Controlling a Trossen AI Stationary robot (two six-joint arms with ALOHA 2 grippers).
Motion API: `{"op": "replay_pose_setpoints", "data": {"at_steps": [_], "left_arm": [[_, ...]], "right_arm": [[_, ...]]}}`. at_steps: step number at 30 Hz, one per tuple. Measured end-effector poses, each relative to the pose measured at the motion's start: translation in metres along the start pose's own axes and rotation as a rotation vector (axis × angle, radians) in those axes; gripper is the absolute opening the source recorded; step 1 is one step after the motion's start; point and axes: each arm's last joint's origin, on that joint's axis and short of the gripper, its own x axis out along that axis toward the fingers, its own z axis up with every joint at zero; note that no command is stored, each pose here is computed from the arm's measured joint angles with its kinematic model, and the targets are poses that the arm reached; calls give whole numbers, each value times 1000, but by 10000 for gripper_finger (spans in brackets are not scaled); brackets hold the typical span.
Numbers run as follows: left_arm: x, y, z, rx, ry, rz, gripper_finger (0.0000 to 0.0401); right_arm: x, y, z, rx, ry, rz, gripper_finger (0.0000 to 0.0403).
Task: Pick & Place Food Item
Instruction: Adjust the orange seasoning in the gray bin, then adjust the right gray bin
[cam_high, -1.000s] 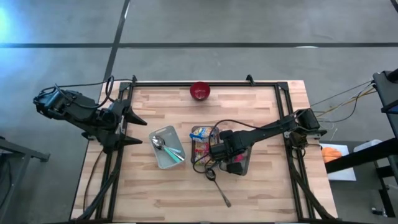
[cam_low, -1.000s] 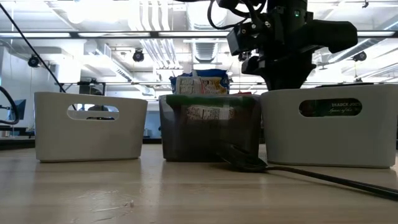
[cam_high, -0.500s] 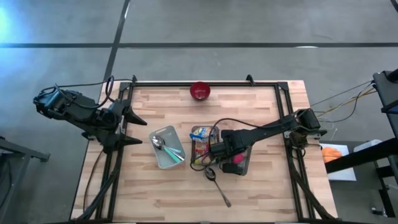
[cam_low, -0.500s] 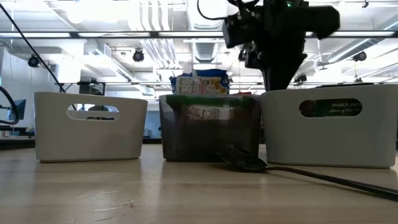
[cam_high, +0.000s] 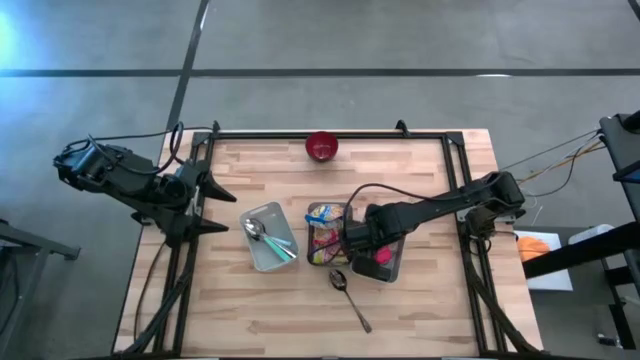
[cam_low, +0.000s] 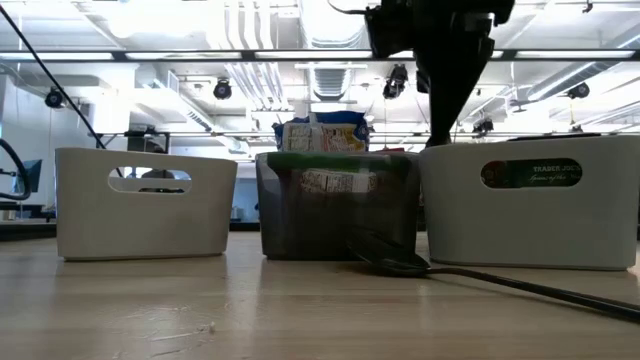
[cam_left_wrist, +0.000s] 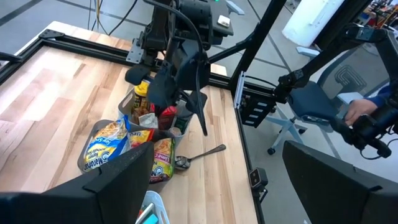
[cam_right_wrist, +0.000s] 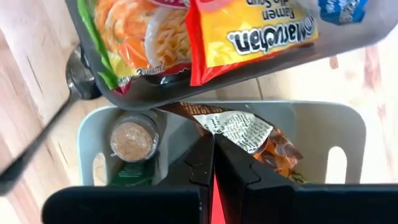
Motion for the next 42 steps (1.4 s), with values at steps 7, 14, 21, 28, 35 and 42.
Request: {"op": "replay_pose_setpoints", "data": {"at_steps": [7, 14, 21, 28, 35, 42], "left_arm": [[0, 0, 0, 0, 0, 0, 361], [0, 0, 0, 1, 1, 0, 361], [0, 0, 0, 1, 2, 1, 361], [0, 0, 0, 1, 2, 1, 361], [0, 0, 0, 1, -2, 12, 361], [0, 1, 0, 1, -4, 15, 361]], "right_arm": [[-2, -2, -2, 99, 10, -27, 8], [-10, -6, -6, 194, -13, -58, 8], [-31, -13, -9, 315, -109, -75, 8], [-32, -17, -13, 430, -150, -95, 8], [-21, -12, -24, 506, -166, -146, 8], [-17, -3, -34, 539, -195, -174, 8]]}}
